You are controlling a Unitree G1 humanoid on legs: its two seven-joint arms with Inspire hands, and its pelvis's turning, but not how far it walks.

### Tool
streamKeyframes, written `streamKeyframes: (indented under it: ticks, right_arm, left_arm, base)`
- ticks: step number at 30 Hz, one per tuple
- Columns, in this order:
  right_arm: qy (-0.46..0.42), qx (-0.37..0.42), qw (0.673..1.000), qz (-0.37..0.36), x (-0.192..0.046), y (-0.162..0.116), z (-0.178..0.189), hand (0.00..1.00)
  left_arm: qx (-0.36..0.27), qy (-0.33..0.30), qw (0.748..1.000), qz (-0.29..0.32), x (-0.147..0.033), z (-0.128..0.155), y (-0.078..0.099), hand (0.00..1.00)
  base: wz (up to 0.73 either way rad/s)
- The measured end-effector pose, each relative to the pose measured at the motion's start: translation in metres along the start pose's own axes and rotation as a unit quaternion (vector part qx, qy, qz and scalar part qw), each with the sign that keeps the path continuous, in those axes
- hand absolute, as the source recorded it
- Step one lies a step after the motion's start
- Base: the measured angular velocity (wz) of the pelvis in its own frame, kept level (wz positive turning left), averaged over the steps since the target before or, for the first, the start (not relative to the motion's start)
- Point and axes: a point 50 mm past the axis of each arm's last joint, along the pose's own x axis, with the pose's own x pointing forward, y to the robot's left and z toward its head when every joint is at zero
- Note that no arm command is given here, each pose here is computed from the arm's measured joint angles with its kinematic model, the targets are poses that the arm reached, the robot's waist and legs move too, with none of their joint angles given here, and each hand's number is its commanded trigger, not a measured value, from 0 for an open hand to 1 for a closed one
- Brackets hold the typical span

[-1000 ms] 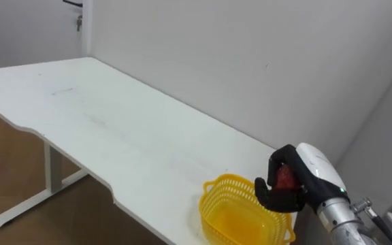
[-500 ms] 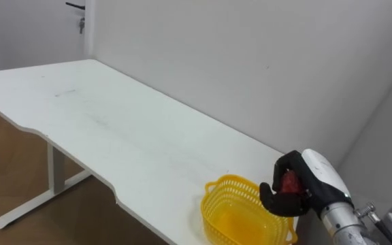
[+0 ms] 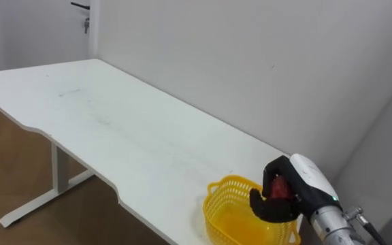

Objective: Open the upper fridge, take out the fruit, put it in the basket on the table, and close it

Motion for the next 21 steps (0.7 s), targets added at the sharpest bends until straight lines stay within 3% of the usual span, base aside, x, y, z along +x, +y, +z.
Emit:
streamKeyframes:
  ticks: [21]
  right_arm:
    - [-0.010, -0.017, 0.999, 0.042, -0.004, 0.018, 0.003, 0.00]
  left_arm:
    - [0.017, -0.007, 1.000, 0.003, 0.000, 0.003, -0.002, 0.00]
  base:
    - [-0.01]
